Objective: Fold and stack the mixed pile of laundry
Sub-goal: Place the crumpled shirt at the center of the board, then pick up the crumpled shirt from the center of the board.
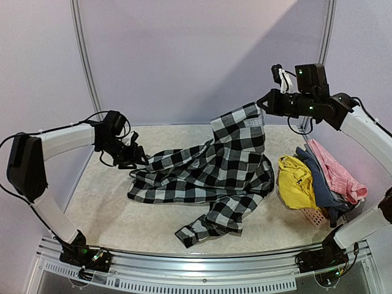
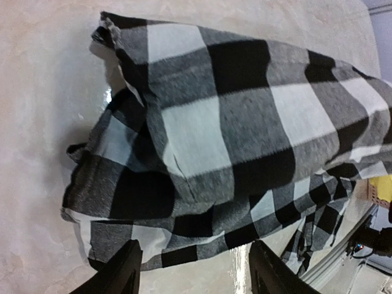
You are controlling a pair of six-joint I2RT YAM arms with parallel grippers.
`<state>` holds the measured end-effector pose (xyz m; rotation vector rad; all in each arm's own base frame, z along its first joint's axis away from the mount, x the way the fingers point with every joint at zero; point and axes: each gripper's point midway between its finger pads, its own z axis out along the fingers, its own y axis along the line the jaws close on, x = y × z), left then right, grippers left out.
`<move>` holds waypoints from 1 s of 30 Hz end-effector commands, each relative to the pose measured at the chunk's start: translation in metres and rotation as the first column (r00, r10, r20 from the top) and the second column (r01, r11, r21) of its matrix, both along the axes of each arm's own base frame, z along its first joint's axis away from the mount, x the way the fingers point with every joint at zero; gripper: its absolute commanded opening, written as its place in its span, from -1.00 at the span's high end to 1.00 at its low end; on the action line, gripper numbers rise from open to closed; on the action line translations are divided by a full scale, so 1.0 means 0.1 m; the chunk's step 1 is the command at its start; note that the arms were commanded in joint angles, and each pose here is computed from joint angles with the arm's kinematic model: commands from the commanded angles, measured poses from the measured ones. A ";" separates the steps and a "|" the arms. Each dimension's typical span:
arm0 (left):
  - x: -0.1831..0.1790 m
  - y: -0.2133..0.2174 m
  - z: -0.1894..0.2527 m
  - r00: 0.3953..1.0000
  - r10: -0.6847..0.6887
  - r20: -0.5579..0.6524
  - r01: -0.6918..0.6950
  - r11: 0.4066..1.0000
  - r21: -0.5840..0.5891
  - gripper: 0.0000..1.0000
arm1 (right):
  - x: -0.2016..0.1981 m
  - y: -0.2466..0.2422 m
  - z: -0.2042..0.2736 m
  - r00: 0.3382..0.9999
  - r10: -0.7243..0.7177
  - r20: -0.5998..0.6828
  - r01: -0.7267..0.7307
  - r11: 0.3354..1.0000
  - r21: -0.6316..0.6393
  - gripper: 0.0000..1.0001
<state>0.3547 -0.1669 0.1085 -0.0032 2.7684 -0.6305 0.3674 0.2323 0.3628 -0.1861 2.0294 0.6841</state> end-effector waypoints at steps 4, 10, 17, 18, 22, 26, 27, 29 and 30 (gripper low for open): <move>-0.05 -0.33 -0.03 0.990 -0.110 0.093 0.124 0.978 -0.169 -0.10 | 0.19 0.02 0.15 0.999 -0.050 0.010 0.050 0.999 -0.003 1.00; 0.13 -0.44 -0.21 0.976 -0.167 0.138 0.190 0.967 -0.172 -0.06 | 0.33 0.04 0.07 0.997 -0.074 -0.021 0.074 0.996 -0.042 1.00; 0.36 -0.52 -0.37 0.966 -0.216 0.142 0.237 0.959 -0.157 -0.03 | 0.47 0.11 0.09 0.995 -0.083 -0.049 0.080 0.996 -0.049 1.00; 0.39 -0.53 -0.38 0.966 -0.217 0.142 0.239 0.958 -0.159 -0.03 | 0.48 0.13 0.10 0.996 -0.080 -0.048 0.078 0.996 -0.050 1.00; 0.48 -0.61 -0.29 0.960 -0.222 0.170 0.253 0.949 -0.189 0.12 | 0.54 0.16 0.06 0.995 -0.080 -0.061 0.076 0.995 -0.066 1.00; 0.46 -0.65 -0.21 0.960 -0.222 0.172 0.257 0.942 -0.216 0.23 | 0.60 0.20 0.05 0.995 -0.077 -0.064 0.072 0.995 -0.075 1.00; 0.45 -0.65 -0.19 0.959 -0.222 0.178 0.259 0.940 -0.221 0.22 | 0.62 0.21 0.05 0.995 -0.079 -0.065 0.074 0.995 -0.074 1.00; 0.40 -0.64 -0.19 0.959 -0.224 0.177 0.260 0.940 -0.222 0.17 | 0.67 0.23 0.06 0.995 -0.079 -0.065 0.074 0.995 -0.073 1.00; 0.37 -0.63 -0.18 0.957 -0.228 0.178 0.265 0.938 -0.222 0.14 | 0.68 0.24 0.06 0.995 -0.079 -0.065 0.074 0.995 -0.072 1.00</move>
